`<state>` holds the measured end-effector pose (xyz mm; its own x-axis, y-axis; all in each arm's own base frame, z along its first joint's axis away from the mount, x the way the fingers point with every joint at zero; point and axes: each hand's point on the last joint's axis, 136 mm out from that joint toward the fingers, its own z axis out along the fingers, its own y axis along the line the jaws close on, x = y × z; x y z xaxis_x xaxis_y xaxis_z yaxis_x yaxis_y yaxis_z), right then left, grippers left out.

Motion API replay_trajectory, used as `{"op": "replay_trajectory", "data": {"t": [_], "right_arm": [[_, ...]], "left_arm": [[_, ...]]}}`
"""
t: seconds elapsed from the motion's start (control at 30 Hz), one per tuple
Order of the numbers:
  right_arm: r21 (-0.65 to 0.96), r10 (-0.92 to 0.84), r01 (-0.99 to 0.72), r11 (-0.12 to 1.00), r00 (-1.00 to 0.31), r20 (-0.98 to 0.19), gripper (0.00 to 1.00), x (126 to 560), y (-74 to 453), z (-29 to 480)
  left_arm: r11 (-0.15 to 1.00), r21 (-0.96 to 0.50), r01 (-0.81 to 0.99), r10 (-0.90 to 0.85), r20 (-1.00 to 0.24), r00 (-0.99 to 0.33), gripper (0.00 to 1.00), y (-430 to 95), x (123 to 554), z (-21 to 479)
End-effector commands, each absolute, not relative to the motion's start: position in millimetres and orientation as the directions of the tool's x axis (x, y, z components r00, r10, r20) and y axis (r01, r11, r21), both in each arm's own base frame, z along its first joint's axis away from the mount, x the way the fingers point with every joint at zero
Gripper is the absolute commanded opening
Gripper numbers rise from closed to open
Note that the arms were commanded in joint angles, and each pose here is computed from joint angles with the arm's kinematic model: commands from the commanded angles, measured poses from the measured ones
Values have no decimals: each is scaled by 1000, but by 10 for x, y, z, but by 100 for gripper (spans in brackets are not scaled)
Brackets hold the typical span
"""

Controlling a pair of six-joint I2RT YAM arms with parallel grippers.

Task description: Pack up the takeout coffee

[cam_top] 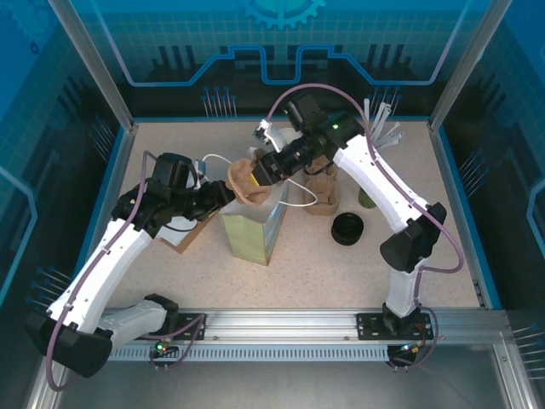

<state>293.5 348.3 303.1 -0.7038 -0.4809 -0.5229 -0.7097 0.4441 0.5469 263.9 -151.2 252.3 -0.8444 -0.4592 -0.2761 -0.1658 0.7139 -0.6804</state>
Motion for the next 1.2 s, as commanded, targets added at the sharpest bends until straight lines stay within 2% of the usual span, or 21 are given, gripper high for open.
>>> {"op": "replay_trajectory", "data": {"t": [0.0, 0.37, 0.77, 1.17], "right_arm": [[513, -505, -711, 480, -703, -501, 44, 2995, 3378, 2980], [409, -552, -700, 585, -714, -431, 44, 3118, 3195, 2752], [335, -585, -693, 639, -720, -374, 44, 3137, 3100, 2571], [357, -545, -635, 685, -772, -327, 43, 3169, 3122, 2482]], "left_arm": [[736, -652, -185, -453, -270, -849, 53, -1435, 2548, 2426], [742, -643, -189, -454, -275, -847, 50, -1405, 2515, 2424], [738, -649, -188, -454, -271, -849, 50, -1416, 2516, 2440], [714, -679, -172, -450, -257, -855, 48, -1488, 2516, 2467]]}}
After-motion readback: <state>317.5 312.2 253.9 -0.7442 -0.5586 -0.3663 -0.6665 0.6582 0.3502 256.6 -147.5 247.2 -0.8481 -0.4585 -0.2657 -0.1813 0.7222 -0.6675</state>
